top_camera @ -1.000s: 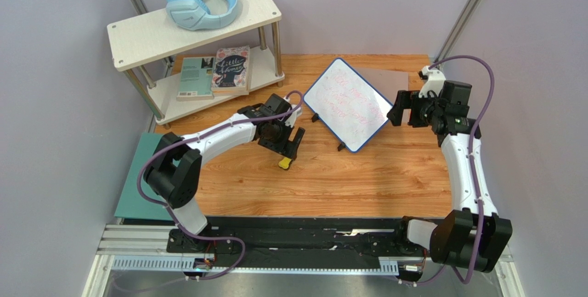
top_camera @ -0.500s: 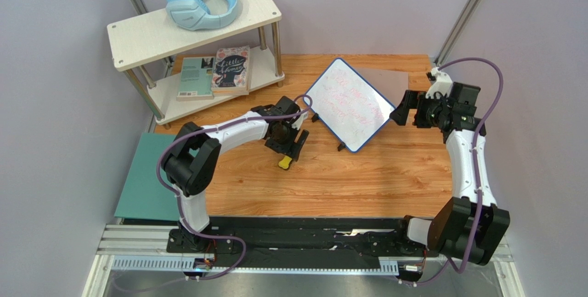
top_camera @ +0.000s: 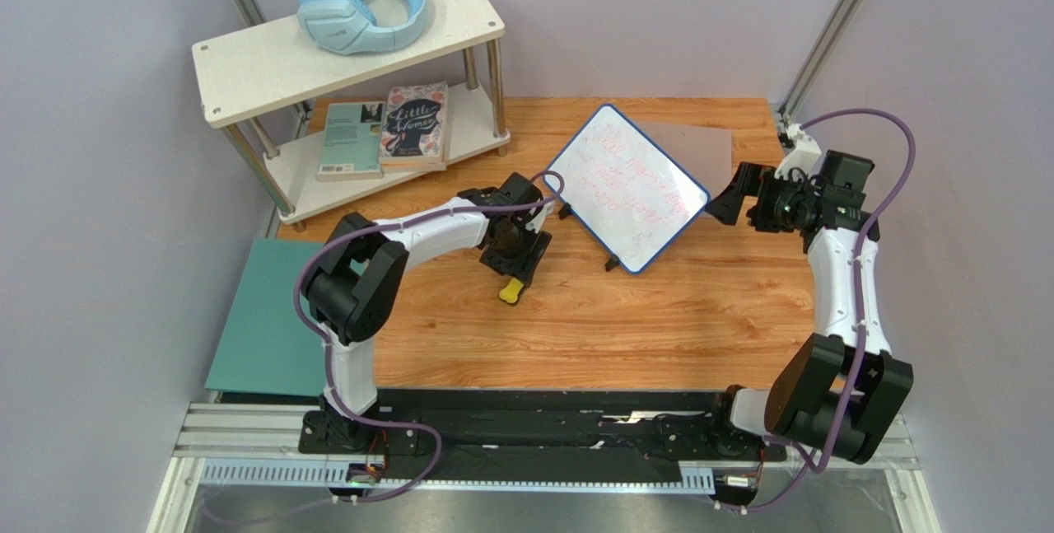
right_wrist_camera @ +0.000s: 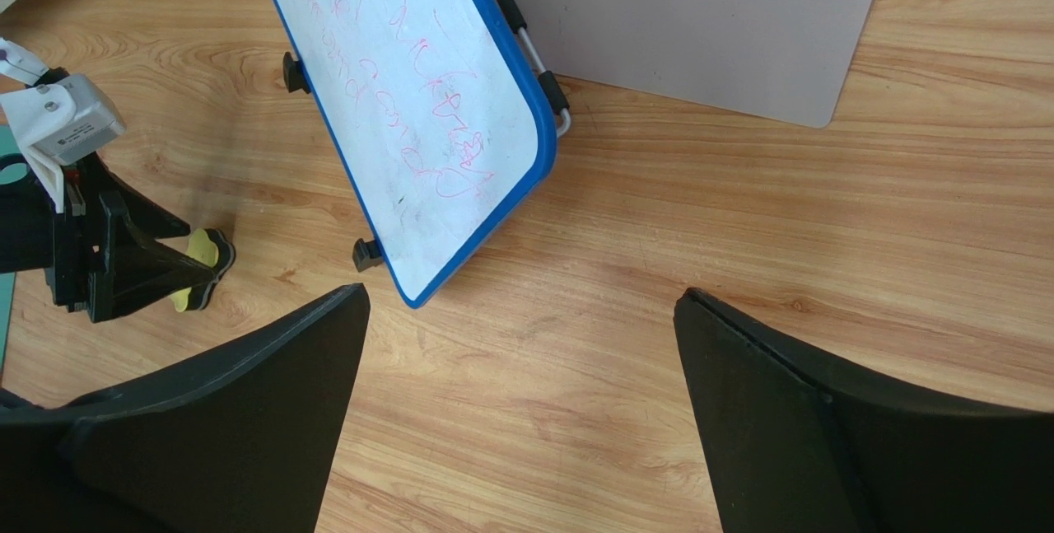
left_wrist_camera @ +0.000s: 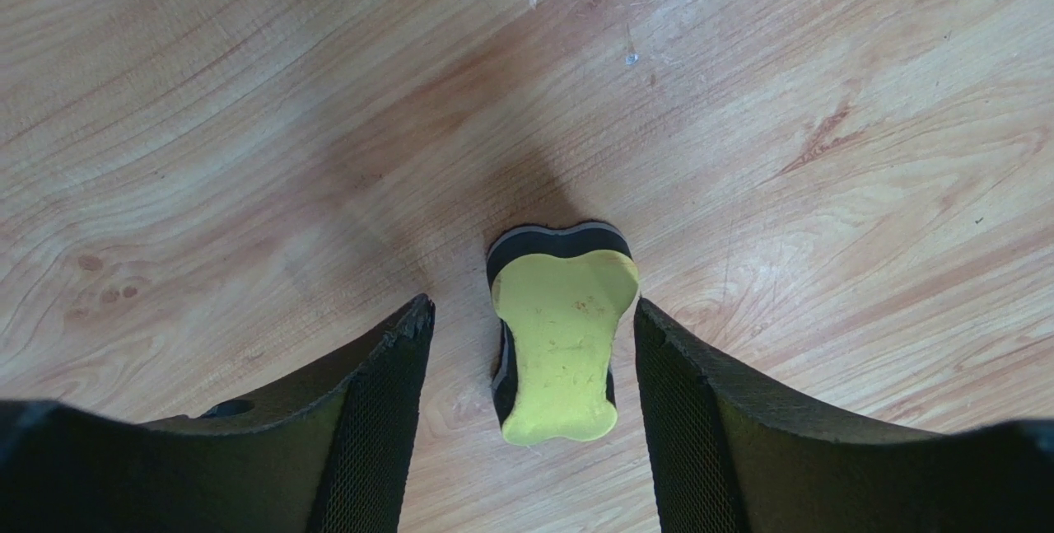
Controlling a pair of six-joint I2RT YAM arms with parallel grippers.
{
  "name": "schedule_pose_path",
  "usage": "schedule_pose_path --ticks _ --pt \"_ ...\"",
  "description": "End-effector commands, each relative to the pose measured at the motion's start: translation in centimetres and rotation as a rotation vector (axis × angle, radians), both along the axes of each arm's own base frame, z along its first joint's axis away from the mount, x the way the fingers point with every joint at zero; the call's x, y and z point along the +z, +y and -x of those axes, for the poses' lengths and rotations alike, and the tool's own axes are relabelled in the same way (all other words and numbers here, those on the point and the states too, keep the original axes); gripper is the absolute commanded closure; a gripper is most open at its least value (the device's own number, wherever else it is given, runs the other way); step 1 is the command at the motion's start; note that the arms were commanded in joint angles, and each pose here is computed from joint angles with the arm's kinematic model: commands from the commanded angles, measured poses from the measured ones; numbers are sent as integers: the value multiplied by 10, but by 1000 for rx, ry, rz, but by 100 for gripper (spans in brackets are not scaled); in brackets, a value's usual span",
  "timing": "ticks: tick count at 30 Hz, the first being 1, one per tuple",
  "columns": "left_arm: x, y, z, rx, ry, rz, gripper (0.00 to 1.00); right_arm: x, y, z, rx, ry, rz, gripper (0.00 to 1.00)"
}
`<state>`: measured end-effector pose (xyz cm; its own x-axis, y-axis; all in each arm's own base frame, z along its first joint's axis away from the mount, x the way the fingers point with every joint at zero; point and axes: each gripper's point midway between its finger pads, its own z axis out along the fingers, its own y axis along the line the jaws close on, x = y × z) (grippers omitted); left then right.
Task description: Erase the whiteboard
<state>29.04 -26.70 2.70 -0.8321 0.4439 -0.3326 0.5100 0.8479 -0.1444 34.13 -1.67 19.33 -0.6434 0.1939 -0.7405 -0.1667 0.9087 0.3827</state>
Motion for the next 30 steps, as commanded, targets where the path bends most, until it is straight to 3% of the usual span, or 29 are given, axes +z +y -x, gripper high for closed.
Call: schedule_pose_path --ticks 1,8,10,15,22,30 --pt "5 -5 -5 8 -13 3 34 14 -3 -9 5 -43 -9 0" --pt "-3 -1 2 3 10 -9 35 7 -8 -13 -8 -22 -18 0" --pt "-5 -1 4 3 19 -10 47 4 -11 -15 -16 -12 -33 0" --pt "-10 -2 6 -10 39 -13 51 5 -16 -21 -31 3 -98 0" --pt "-1 2 4 -13 25 -47 100 12 -22 -38 -29 2 -147 0" --pt "44 -16 -15 -17 -51 24 100 10 -18 -61 61 32 -239 5"
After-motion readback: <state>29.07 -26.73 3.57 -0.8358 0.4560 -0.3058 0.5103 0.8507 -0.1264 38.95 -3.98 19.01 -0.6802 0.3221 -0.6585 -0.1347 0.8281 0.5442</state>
